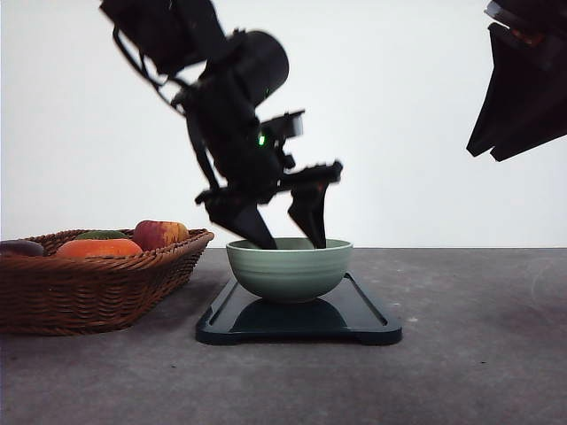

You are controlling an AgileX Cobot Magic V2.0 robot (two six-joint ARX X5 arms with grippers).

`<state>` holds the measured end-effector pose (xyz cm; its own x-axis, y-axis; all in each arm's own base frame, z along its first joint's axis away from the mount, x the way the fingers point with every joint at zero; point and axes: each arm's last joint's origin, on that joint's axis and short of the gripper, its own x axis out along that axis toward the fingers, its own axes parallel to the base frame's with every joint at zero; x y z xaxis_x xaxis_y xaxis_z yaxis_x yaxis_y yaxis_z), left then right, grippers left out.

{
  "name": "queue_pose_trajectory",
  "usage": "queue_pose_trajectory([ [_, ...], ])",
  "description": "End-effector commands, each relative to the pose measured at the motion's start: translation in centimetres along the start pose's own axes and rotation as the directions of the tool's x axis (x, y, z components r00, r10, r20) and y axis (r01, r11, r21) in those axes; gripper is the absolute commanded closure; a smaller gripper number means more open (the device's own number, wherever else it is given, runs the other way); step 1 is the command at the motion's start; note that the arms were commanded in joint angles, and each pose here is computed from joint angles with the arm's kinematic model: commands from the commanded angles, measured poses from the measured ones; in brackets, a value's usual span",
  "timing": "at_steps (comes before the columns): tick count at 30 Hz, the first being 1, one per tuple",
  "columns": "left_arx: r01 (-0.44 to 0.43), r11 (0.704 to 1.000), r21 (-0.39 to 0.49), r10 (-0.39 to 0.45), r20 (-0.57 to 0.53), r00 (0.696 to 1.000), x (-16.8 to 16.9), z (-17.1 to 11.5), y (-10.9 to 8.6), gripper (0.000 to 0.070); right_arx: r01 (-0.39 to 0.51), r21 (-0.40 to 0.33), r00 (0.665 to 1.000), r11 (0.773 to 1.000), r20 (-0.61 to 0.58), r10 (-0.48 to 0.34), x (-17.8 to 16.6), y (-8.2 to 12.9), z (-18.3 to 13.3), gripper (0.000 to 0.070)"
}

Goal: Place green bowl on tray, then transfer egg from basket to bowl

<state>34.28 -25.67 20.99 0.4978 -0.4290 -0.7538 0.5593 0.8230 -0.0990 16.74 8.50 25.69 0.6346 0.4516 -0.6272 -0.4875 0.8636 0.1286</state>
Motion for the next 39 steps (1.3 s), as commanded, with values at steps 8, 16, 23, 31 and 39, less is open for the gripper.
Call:
queue_pose_trajectory([
  [8, -0.008, 1.0, 0.022, 0.009, -0.043, 0.999, -4.1, 2.9, -0.3, 0.0268, -0.004, 0.0, 1.0, 1.0, -0.001, 0.004, 0.1, 0.1, 0.1, 0.0514],
  [16, -0.027, 0.999, 0.037, 0.028, -0.032, 0.999, -8.8, 2.2, 0.8, 0.0268, -0.003, 0.002, 1.0, 1.0, -0.013, 0.003, 0.1, 0.1, 0.0, 0.0515],
  [23, -0.047, 0.999, 0.012, 0.046, 0.045, 0.998, -12.8, -0.6, 1.9, 0.0268, -0.003, 0.003, 1.0, 1.0, -0.017, 0.003, 0.1, 0.1, -0.1, 0.0514],
  [31, -0.082, 0.994, -0.065, 0.088, 0.089, 0.992, -16.6, -5.7, 3.5, 0.0268, -0.003, 0.003, 1.0, 1.0, -0.017, 0.003, 0.1, 0.1, -0.1, 0.0514],
  [39, -0.117, 0.986, -0.122, 0.13, 0.1, 0.987, -19.3, -11.2, 4.4, 0.0268, -0.003, 0.006, 1.0, 1.0, -0.017, 0.003, 0.1, 0.1, -0.1, 0.0514],
])
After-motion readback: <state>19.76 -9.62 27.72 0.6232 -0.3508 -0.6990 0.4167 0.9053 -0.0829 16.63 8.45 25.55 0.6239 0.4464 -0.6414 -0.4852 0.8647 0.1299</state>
